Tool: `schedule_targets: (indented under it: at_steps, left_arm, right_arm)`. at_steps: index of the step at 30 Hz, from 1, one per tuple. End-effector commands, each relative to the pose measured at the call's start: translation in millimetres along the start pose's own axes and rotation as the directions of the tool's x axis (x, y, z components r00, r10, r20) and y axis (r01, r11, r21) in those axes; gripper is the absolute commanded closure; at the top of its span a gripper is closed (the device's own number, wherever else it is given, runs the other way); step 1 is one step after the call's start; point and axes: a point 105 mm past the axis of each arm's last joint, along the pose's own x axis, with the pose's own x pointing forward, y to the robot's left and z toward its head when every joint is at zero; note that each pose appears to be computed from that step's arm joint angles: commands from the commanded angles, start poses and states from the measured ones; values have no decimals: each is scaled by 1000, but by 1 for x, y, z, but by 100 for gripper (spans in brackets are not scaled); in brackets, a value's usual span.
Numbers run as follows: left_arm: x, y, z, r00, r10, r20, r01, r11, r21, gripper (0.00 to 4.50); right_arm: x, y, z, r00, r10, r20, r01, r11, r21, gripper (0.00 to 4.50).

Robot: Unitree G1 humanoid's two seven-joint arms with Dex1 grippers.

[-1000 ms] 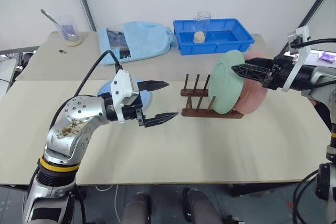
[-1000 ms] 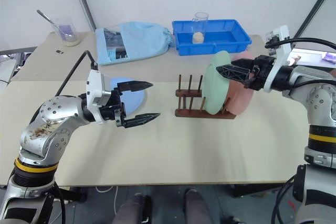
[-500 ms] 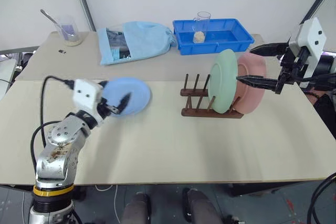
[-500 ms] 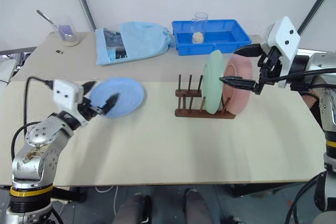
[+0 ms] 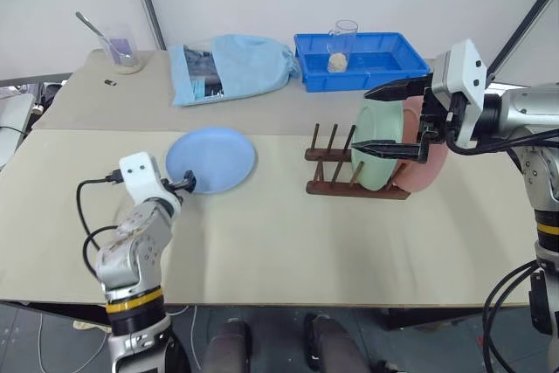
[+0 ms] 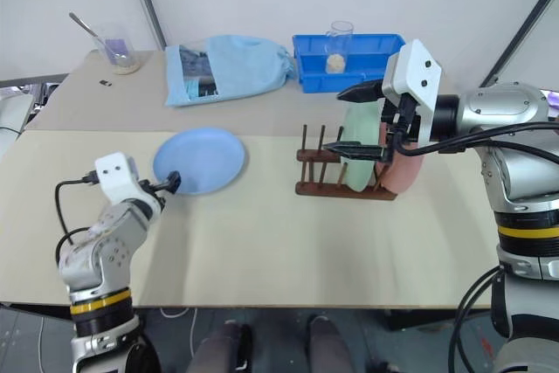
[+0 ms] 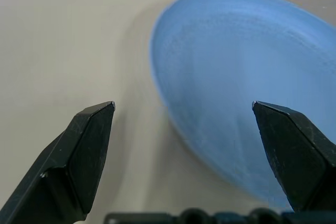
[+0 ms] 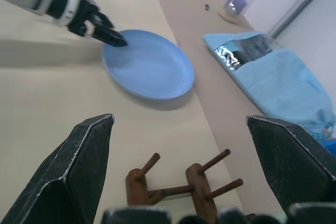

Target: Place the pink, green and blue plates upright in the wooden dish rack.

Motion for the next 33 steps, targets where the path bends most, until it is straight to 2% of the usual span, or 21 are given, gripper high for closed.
schedule_targets:
  at_steps: [1,3,11,15,20,26,33]
  left_arm:
    - [6,-3,-2,998,21,-52,-23,999,-43,25]
    - [8,-4,-6,996,26,-87,-31,997,-66,80]
    - [9,-8,-5,995,29,-100,-37,997,-75,439]
    - [9,-5,0,996,35,-82,-43,995,-92,446]
    - [5,-14,19,1000,10,-27,-13,992,-123,446]
    - [-2,-48,61,994,-97,58,104,987,-121,446]
    - [-11,-69,91,982,-156,103,169,977,-129,446]
  right_arm:
    - [3,7,17,999,44,16,-43,997,-70,0]
    - [6,11,20,998,65,20,-63,995,-80,0]
    - [12,20,20,995,95,12,-93,990,-108,0]
    - [17,22,15,995,97,-7,-97,985,-139,0]
    - [36,25,11,995,93,-31,-97,975,-201,0]
    - [80,20,0,995,39,-97,-70,941,-332,0]
    - [130,20,-6,993,-11,-119,-43,894,-446,0]
